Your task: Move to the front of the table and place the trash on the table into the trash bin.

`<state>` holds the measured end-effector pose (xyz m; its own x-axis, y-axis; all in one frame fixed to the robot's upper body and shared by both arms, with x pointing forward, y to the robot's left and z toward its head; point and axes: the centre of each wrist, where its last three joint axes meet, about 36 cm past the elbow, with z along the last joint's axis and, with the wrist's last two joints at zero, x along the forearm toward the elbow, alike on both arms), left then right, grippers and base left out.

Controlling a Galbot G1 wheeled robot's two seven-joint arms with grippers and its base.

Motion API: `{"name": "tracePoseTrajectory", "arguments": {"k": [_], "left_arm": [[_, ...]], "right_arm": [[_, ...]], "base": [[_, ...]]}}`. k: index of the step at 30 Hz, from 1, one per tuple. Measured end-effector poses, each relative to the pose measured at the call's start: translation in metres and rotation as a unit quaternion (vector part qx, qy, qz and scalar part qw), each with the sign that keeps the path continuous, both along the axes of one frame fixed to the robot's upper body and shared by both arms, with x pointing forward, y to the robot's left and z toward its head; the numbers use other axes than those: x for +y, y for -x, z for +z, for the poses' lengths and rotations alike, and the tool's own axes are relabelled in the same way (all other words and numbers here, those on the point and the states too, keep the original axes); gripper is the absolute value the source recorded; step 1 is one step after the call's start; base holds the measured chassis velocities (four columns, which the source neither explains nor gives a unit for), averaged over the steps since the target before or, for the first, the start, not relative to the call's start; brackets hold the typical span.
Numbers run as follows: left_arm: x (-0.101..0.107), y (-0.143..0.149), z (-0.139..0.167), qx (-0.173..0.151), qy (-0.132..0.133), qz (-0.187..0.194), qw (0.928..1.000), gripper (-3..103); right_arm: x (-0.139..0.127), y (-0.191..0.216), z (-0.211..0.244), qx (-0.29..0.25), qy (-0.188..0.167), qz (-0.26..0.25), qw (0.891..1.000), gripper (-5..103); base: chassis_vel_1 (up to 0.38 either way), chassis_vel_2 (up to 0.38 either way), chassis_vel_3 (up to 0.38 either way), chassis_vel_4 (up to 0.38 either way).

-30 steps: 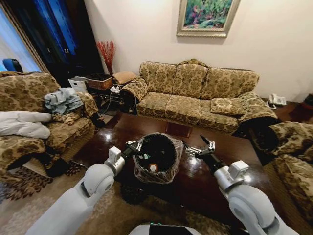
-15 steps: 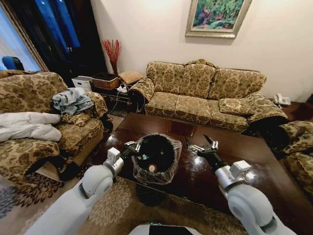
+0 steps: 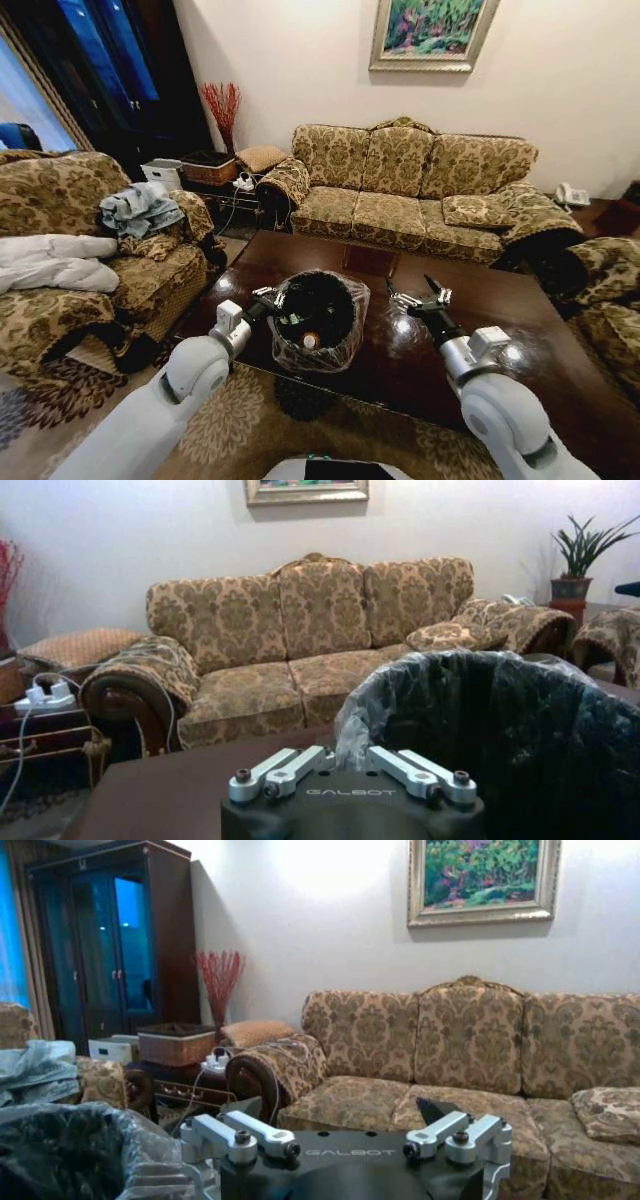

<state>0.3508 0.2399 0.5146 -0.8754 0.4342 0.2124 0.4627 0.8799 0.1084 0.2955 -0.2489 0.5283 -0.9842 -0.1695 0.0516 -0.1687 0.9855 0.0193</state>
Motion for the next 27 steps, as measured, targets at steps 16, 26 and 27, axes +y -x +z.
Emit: {"name": "tracePoseTrajectory", "arguments": {"k": [16, 26, 27], "left_arm": [[-0.002, -0.006, 0.001, 0.001, 0.015, -0.003, 0.9999, 4], [-0.004, -0.004, -0.003, 0.006, 0.022, -0.004, 0.9997, 4], [-0.004, -0.004, -0.003, 0.006, 0.022, -0.004, 0.9997, 4]], "right_arm": [[0.005, 0.011, -0.001, 0.014, 0.008, -0.028, 0.999, 100], [0.007, 0.017, 0.0, 0.024, 0.014, -0.032, 0.999, 100], [0.007, 0.017, 0.0, 0.024, 0.014, -0.032, 0.999, 100]], "base": [[-0.019, -0.039, -0.039, -0.018], [0.124, -0.14, -0.155, 0.147], [0.233, -0.212, -0.248, 0.217]]}}
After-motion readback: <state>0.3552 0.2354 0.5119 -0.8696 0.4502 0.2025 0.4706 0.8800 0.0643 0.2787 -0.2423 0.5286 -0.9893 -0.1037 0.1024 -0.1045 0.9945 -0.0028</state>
